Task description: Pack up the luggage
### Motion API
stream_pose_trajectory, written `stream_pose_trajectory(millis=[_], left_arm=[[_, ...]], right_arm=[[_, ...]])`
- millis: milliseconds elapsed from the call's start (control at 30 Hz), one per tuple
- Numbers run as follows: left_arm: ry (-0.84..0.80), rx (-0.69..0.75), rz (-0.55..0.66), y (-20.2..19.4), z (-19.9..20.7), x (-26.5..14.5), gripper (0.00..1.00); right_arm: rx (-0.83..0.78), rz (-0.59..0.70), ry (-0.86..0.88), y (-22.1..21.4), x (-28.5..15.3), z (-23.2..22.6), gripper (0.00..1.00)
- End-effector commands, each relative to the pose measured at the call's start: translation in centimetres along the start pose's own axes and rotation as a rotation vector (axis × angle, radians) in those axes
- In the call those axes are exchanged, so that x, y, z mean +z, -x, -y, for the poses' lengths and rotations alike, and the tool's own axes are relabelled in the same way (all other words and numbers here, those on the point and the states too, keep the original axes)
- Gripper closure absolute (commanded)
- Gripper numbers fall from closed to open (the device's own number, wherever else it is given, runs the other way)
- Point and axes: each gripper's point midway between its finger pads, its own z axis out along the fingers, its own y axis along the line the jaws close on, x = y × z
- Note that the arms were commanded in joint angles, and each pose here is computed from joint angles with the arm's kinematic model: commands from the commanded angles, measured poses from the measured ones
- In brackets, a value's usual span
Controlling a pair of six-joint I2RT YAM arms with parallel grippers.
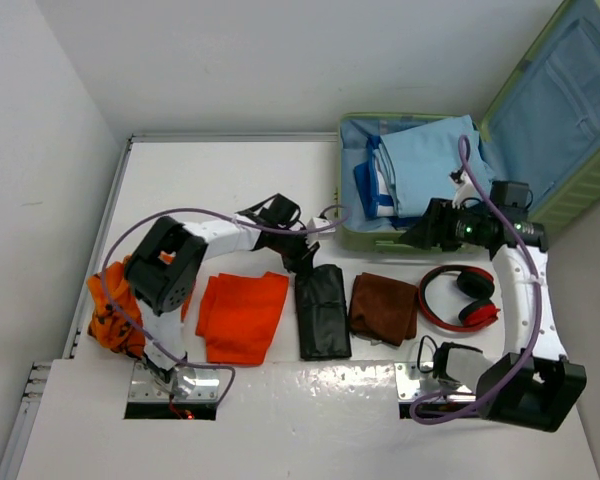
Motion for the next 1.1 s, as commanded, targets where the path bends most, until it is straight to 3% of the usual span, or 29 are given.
stream_pose_trajectory(millis=[0,67,200,233,333,367,500,533,633,833,867,933,967,1033,1067], left_arm=[[-0.006,0.113,0.132,4.0,2.6,-3.9,1.0],[0.044,0.178,0.235,6.6,3.5,-6.8,1.0],[0.039,0.234,0.332,10.1,5.7,-10.1,1.0],[0.028,0.234,0.341,10.4,6.1,-10.4,1.0],[0.017,0.212,0.361,11.1,6.5,-11.2,1.0],[0.014,0.209,0.366,11.1,6.4,-11.4,1.0],[-0.006,0.197,0.38,11.3,6.8,-11.9,1.0],[-0.007,0.194,0.384,11.3,6.6,-12.1,1.0],[-0.022,0.192,0.398,11.5,6.9,-12.6,1.0],[-0.023,0.187,0.408,11.6,7.0,-13.0,1.0],[-0.013,0.18,0.411,11.5,6.6,-13.3,1.0],[-0.003,0.171,0.424,11.8,6.4,-13.7,1.0],[0.006,0.154,0.435,11.9,6.0,-14.1,1.0],[0.028,0.123,0.449,12.1,5.3,-14.5,1.0],[0.053,0.111,0.463,12.4,4.6,-15.0,1.0]], right_arm=[[0.005,0.021,0.012,-1.3,1.3,-0.1,0.32],[-0.083,0.099,-0.003,0.2,2.2,-0.1,0.3],[-0.102,0.1,0.035,-1.5,4.5,-1.2,0.21],[-0.155,0.137,0.066,-0.9,5.2,-1.8,0.21],[-0.163,0.084,0.164,-4.2,7.1,-2.8,0.2],[-0.239,0.129,0.223,-3.4,7.6,-4.3,0.2],[-0.337,0.113,0.336,-5.7,9.2,-5.8,0.2],[-0.423,0.086,0.365,-6.9,10.0,-6.5,0.2],[-0.561,0.069,0.34,-8.1,11.7,-6.1,0.2],[-0.608,0.03,0.43,-9.7,13.4,-7.4,0.24],[-0.617,0.003,0.461,-10.7,13.5,-8.1,0.26],[-0.628,-0.041,0.48,-12.1,13.5,-8.3,0.4],[-0.614,-0.059,0.484,-12.5,13.4,-8.3,0.59],[-0.586,-0.053,0.473,-12.2,13.1,-8.4,0.81],[-0.552,-0.057,0.47,-12.2,12.9,-8.7,1.0]])
